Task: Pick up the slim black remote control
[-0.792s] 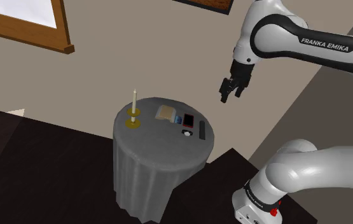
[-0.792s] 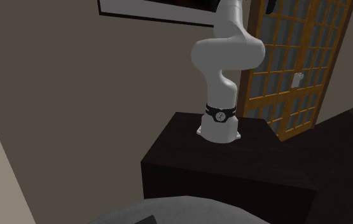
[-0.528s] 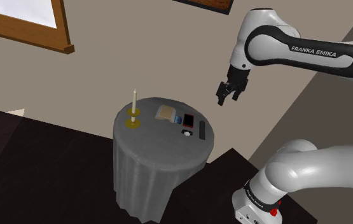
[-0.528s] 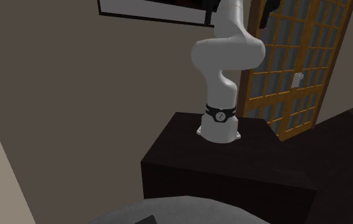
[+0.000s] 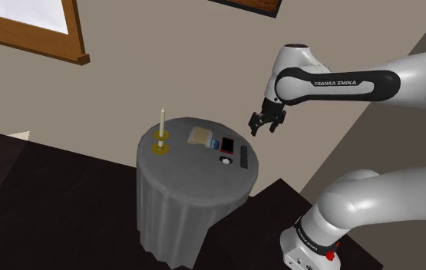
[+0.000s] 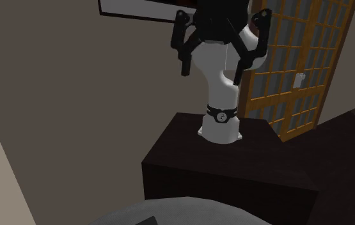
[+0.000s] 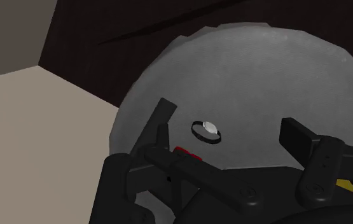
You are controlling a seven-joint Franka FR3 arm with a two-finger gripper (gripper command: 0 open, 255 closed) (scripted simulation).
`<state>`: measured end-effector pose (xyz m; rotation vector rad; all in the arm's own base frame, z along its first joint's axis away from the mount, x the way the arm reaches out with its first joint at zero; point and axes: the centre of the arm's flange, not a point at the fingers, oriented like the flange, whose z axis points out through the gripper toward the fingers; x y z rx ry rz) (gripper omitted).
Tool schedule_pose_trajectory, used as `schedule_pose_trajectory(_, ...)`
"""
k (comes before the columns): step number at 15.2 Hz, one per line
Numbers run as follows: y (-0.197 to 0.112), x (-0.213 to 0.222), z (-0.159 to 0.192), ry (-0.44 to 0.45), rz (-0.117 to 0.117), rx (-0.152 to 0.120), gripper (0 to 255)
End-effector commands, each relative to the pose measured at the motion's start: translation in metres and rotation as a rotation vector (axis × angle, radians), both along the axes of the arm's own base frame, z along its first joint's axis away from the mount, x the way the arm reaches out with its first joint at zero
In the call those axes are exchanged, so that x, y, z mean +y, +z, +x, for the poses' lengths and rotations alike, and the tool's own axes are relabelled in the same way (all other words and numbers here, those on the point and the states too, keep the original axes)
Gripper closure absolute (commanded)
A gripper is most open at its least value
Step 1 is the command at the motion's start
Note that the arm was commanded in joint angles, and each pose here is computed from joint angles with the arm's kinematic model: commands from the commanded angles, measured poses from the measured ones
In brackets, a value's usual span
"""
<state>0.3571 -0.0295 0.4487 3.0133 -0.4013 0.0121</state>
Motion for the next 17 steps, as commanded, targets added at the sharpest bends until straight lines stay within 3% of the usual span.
schedule_pose_trajectory(1,-0.022,-0.007,0.009,-0.042,-0.004,-0.019,0)
schedule_pose_trajectory(17,-0.190,-0.100,0.078,-0.370,-0.033,-0.145,0)
